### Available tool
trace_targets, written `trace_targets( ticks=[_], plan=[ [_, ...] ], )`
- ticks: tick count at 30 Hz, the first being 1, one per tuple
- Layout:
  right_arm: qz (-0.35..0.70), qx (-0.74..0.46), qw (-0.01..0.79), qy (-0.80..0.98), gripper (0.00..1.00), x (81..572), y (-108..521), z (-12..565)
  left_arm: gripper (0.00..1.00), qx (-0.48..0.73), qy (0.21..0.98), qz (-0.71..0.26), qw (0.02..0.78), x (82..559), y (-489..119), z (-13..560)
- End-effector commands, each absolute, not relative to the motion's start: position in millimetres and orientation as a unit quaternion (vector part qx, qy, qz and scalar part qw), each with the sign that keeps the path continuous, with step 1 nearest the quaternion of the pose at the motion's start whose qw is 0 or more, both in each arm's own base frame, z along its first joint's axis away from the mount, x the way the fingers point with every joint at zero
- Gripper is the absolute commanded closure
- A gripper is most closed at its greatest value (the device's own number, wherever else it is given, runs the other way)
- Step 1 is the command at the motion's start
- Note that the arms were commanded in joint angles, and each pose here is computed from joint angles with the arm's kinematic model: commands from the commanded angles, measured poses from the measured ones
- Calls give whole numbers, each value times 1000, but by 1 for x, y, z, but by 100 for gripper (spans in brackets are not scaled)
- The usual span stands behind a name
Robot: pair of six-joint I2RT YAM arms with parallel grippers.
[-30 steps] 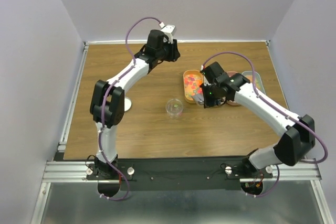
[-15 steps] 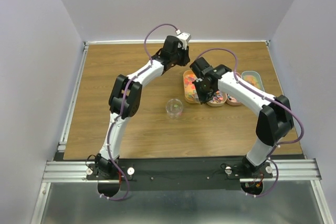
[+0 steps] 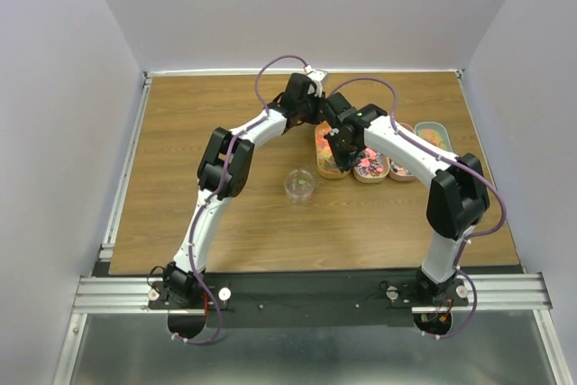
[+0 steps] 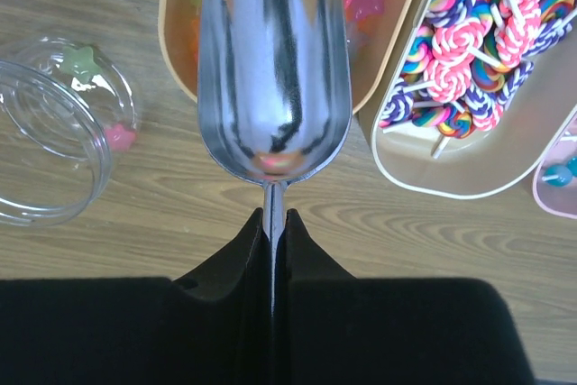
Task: Pack the candies
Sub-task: Scoop the fake candies from the storage box.
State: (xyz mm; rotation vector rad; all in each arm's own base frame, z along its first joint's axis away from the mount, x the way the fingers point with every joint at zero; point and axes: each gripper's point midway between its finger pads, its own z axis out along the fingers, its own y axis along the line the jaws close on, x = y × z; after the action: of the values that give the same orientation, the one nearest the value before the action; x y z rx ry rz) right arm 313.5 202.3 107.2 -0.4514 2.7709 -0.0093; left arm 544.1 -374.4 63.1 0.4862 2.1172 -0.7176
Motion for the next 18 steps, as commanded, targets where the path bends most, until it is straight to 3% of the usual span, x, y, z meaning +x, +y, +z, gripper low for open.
trace_targets(
  ticks=[1, 4, 5, 9, 14, 18],
  plan=[
    [-23, -170, 160, 972, 99, 319, 201, 102, 72, 193, 849, -306, 386, 534, -381, 52],
    [-28, -174, 158, 972, 99, 320, 200, 100, 70, 191, 850, -306, 384, 533, -380, 53],
    [-30, -174, 158, 972, 99, 320, 200, 99, 64, 189, 848, -307, 388, 534, -379, 59],
    [-30, -178, 156, 971, 99, 320, 199, 98, 53, 188, 839, -289, 422, 548, -366, 90],
    [-32, -179, 157, 971, 99, 319, 197, 97, 51, 191, 833, -247, 457, 559, -342, 128],
    [-32, -180, 161, 970, 99, 319, 198, 98, 51, 221, 842, -210, 444, 544, -337, 120]
  ],
)
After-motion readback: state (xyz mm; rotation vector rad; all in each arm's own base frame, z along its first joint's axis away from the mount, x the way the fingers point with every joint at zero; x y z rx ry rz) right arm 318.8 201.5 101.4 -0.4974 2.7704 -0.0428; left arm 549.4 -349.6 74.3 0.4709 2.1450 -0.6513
